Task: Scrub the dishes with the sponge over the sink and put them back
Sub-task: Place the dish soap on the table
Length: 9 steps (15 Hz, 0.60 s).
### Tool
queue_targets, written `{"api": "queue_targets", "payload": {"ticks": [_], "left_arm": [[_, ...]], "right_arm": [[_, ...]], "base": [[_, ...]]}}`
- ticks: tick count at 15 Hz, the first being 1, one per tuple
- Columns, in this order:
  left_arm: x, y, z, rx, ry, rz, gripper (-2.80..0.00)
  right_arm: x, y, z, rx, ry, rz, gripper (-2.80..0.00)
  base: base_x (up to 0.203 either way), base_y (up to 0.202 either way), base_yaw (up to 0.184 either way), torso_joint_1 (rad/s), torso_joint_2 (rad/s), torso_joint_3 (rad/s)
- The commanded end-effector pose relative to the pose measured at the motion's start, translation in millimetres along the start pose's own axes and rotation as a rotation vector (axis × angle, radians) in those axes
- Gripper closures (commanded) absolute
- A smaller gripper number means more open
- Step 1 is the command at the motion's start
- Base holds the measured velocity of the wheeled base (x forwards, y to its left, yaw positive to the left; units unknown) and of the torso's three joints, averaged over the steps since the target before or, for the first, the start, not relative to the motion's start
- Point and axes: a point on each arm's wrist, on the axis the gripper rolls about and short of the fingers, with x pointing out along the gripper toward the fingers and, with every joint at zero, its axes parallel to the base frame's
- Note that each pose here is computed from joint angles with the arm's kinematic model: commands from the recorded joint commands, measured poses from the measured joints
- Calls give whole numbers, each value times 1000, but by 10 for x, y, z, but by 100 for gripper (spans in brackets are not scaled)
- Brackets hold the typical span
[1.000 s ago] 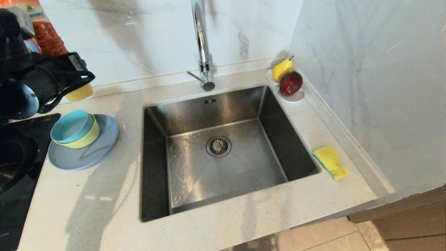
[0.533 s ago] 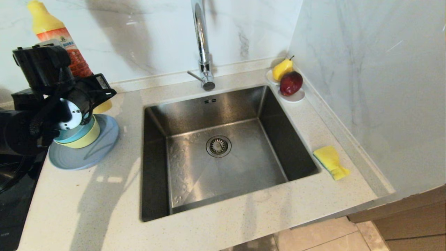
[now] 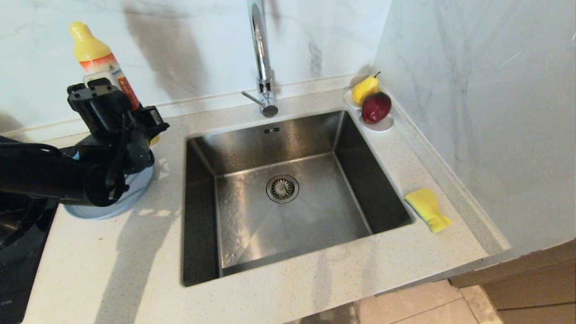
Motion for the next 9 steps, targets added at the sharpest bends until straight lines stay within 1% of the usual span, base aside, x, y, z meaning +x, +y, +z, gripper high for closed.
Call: {"api": "queue_targets", "payload": {"ticks": [1,4,6,9], "left_arm": [[156,-107,-304,11,-5,15,0],[308,-186,-490,11,-16,43,0],[371,-229,-542,11,-32,49,0],[455,-283,-560,10,-88,53,0]], "right_arm": [[1,0,-5,0,2,0,0],[0,0,-1,0,0,0,0],[0,0,0,0,0,0,0],[0,0,0,0,0,0,0]], "base": [[0,0,0,0,0,0],[0,0,0,0,0,0],[0,0,0,0,0,0],[0,0,0,0,0,0]]}}
